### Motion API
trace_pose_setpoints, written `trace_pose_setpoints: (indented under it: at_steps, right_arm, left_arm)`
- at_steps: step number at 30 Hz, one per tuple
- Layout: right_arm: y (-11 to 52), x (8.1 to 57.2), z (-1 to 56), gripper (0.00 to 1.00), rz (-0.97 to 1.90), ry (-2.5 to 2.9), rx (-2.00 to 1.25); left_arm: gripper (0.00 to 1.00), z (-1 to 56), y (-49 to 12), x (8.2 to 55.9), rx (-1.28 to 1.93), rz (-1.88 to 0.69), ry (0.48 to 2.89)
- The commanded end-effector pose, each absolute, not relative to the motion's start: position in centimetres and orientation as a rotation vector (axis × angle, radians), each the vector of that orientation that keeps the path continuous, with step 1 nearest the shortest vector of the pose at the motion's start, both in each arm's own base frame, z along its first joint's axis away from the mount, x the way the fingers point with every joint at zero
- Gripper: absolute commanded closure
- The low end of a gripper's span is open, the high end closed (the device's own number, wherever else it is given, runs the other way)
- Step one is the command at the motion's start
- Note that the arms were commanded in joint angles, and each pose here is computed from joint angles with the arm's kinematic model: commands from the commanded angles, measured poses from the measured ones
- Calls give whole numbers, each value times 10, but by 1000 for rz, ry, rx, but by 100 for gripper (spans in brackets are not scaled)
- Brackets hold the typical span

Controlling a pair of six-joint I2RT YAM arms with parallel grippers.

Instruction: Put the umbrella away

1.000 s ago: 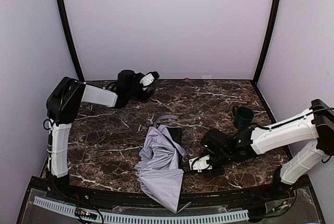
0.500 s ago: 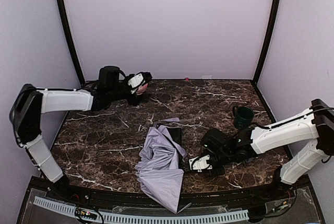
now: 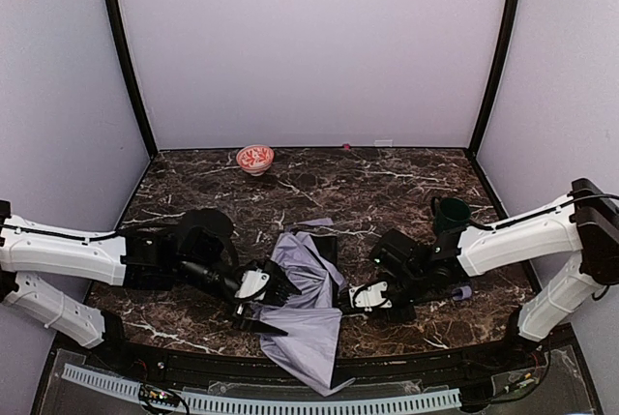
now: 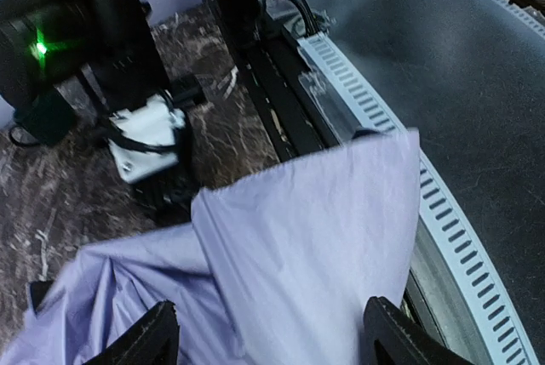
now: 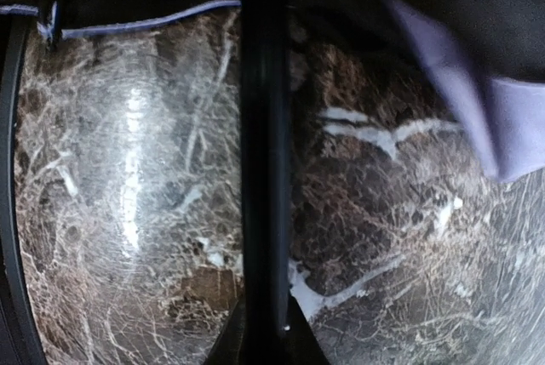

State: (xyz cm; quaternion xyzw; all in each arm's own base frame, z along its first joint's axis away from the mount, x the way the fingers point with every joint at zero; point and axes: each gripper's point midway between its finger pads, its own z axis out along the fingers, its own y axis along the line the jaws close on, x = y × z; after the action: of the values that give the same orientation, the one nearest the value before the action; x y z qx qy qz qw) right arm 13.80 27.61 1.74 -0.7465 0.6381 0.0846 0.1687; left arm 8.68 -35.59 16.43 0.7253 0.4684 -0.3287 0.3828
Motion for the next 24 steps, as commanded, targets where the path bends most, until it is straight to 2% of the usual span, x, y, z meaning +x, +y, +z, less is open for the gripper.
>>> trace_pose_setpoints:
  at_steps: [1,2,4,15,20,24]
  right_arm:
    - [268,141,18,72,208,1913,-2107]
    - [273,144,25,63,212,1907,-2088]
    - [281,149,39,52,220,1891,-2048]
    - [316,143,148,33,482,1726,-1823]
    - [364,162,199,33,757,1668,-1388]
    - [372,204,192,38,704,1768,-1110]
  left_arm:
    - [23,114,-346,92,1937,-745,1383]
    - [23,107,-347,96,1942,-715,1402]
    - [24,101,-348,103,1931,-672,1421]
    - [26,95,-349,116,1836,-615,1410]
    - [26,82,-352,124,1811,-605,1451]
    - [26,76,-355,127,1805,-622,1474]
